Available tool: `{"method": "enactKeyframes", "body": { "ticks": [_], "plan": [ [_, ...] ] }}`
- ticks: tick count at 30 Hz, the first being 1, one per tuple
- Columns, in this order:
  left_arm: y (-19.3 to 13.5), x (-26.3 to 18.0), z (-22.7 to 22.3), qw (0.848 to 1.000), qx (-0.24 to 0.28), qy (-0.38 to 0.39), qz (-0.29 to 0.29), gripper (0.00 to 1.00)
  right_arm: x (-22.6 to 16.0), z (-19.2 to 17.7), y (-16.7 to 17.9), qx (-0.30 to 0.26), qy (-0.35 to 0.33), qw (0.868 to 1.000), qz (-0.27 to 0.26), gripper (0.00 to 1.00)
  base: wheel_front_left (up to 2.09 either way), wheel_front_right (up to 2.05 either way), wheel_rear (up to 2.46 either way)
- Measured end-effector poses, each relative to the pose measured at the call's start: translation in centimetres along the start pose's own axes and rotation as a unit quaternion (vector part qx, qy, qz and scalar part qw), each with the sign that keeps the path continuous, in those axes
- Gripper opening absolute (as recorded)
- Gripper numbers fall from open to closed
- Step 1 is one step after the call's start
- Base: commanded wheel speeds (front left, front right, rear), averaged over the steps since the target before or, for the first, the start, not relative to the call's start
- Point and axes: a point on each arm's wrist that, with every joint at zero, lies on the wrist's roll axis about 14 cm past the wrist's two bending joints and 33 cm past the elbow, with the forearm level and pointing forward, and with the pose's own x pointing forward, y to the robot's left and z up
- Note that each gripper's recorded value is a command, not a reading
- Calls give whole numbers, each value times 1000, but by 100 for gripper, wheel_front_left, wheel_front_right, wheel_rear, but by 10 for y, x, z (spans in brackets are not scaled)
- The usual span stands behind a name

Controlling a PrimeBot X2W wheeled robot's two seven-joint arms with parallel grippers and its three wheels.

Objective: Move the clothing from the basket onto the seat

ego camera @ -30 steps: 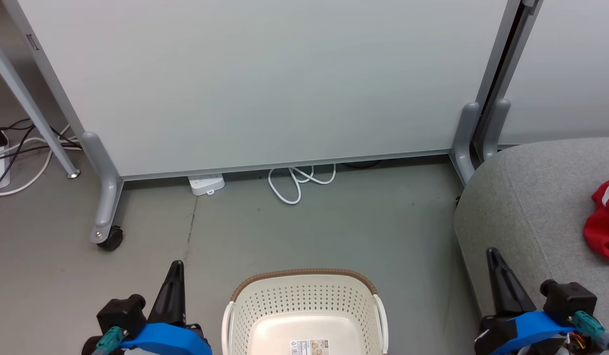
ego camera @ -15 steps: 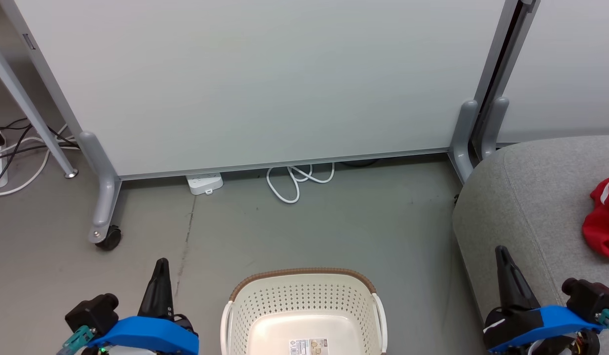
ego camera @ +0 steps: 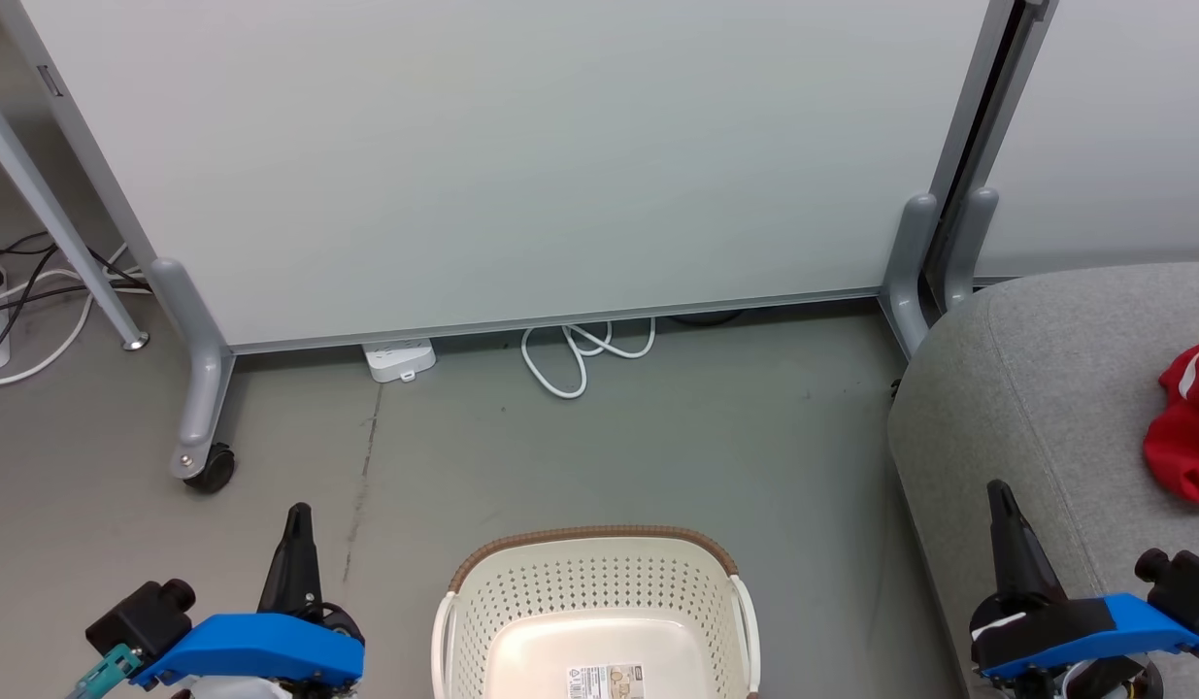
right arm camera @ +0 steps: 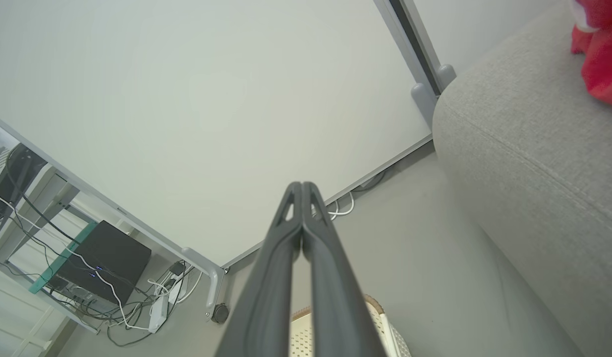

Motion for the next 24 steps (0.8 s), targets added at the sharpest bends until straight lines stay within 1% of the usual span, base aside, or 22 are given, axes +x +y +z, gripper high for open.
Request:
{"method": "enactKeyframes", "body": {
  "ticks": [13,24],
  "plan": [
    [1,3,7,996,-84,-3,5,0,1,3,-2,90,1,996,-8,0,0,0,0],
    [0,6,11,989,-147,-4,4,0,2,5,-3,156,2,988,-11,0,0,0,0]
  ]
}}
